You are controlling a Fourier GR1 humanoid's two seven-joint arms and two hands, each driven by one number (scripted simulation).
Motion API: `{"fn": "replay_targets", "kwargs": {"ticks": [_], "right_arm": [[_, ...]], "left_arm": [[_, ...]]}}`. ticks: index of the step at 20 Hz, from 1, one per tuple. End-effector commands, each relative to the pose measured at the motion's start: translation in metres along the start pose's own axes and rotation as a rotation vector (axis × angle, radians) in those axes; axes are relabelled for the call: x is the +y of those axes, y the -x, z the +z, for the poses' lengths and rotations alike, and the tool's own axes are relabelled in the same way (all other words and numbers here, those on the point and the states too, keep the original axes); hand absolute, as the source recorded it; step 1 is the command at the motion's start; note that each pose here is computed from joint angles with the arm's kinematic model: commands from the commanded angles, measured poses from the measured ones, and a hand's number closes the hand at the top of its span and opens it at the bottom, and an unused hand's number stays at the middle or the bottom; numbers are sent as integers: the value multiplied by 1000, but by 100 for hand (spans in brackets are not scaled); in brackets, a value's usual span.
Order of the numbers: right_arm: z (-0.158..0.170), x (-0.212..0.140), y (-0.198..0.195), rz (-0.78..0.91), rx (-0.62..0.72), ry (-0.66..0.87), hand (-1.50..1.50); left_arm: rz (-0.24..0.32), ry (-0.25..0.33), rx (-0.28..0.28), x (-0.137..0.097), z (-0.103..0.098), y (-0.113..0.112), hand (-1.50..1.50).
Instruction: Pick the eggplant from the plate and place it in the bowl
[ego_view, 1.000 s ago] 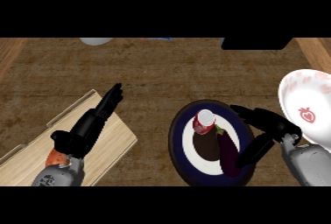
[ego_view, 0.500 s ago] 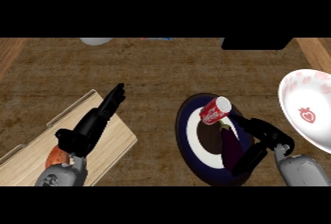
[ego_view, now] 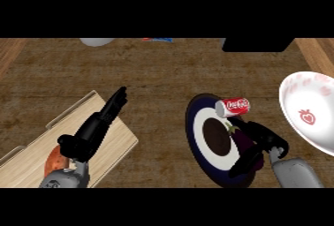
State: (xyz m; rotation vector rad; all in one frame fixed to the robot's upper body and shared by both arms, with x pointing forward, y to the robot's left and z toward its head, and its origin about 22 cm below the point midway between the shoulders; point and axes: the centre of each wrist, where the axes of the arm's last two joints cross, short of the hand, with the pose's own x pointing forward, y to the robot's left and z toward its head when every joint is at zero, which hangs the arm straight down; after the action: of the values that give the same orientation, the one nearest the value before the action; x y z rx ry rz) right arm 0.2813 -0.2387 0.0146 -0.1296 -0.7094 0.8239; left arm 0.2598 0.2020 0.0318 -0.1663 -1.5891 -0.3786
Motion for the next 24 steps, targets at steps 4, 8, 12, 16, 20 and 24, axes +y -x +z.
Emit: {"fn": "replay_targets", "kwargs": {"ticks": [4, 8, 12, 16, 20, 24], "right_arm": [[-18, 32, 6, -25, -81, 7, 150], [-25, 26, 15, -10, -111, 97, 150], [-33, 17, 20, -37, -101, 139, 150], [-9, 5, -1, 102, -136, 179, 150], [15, 13, 4, 581, -218, 276, 150], [37, 15, 3, 794, -246, 439, 150]], "left_arm": [[4, -14, 0, -5, -9, 9, 0], [0, 0, 9, 6, 3, -6, 0], [10, -2, 1, 12, 10, 4, 0], [19, -6, 3, 18, -13, -11, 0], [0, -12, 6, 16, -4, -2, 0], [8, -35, 9, 18, 1, -2, 0]]}}
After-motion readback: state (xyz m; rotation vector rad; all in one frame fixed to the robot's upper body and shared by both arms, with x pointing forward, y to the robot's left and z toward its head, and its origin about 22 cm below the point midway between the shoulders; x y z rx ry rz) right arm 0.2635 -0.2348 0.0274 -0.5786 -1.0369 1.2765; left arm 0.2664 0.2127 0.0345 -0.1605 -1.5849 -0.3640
